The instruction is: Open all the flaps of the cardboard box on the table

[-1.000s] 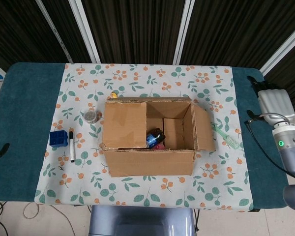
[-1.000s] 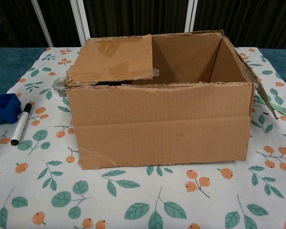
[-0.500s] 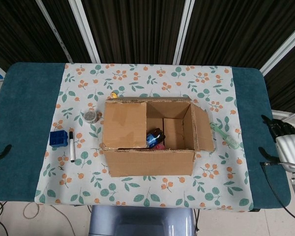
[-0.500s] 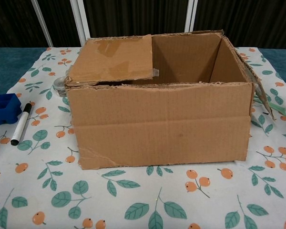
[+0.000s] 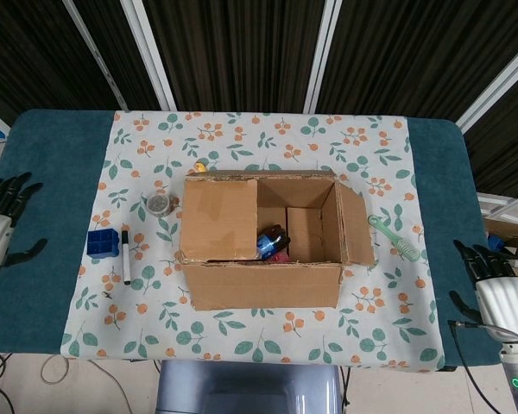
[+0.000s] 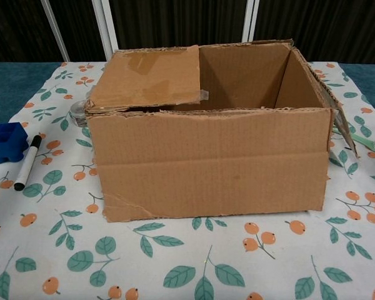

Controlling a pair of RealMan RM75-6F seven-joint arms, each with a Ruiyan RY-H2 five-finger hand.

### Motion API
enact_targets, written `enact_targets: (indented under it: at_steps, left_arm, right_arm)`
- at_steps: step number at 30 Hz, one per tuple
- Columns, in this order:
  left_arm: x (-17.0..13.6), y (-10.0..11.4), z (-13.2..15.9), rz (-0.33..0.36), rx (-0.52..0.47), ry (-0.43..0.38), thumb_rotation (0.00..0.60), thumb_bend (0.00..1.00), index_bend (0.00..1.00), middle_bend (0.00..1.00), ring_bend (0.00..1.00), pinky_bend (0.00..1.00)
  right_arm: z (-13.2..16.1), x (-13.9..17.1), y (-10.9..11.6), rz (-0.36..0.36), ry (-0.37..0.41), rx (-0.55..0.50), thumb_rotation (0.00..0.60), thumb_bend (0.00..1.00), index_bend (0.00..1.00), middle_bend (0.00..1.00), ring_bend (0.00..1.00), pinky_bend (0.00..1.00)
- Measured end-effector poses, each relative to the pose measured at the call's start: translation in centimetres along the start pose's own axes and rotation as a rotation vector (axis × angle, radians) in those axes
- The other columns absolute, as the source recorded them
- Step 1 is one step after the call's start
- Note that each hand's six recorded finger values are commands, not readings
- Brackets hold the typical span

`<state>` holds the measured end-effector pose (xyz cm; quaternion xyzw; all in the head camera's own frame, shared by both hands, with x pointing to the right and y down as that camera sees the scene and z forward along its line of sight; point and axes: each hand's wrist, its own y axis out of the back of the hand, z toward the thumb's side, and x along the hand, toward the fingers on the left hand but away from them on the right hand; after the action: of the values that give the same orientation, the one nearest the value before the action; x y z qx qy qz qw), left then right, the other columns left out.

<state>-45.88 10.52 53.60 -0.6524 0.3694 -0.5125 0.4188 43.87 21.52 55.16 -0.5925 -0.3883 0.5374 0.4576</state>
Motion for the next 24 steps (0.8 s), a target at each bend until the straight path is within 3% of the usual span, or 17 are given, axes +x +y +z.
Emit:
enact_targets:
  at_steps: [8,13,16,24]
  left_arm:
    - [5.0,2.5,5.0,-0.073,0.028,-0.189,0.6,0.27,0.09,0.03,0.0,0.0]
    - [7.2,3.7,8.1,-0.136,-0.028,-0.28,0.6,0.46,0.09,0.04,0.0,0.0]
    - [8.7,4.3,10.1,-0.202,-0.058,-0.325,0.6,0.51,0.09,0.05,0.0,0.0]
    - [11.7,6.6,15.6,-0.331,-0.071,-0.432,0.6,0.51,0.12,0.06,0.0,0.0]
  right_arm:
    - [-0.5,0.1,0.6,-0.021,-0.036,-0.001,0.6,0.31,0.06,0.24,0.17,0.23]
    - [-0.9,0.1,0.5,-0.02,-0.057,0.001,0.6,0.27,0.06,0.24,0.17,0.23]
    - [-1.2,0.0,0.3,-0.015,-0.071,0.009,0.6,0.26,0.06,0.24,0.17,0.23]
    - [-2.4,-0.1,0.6,-0.028,-0.128,0.047,0.6,0.25,0.06,0.24,0.17,0.23]
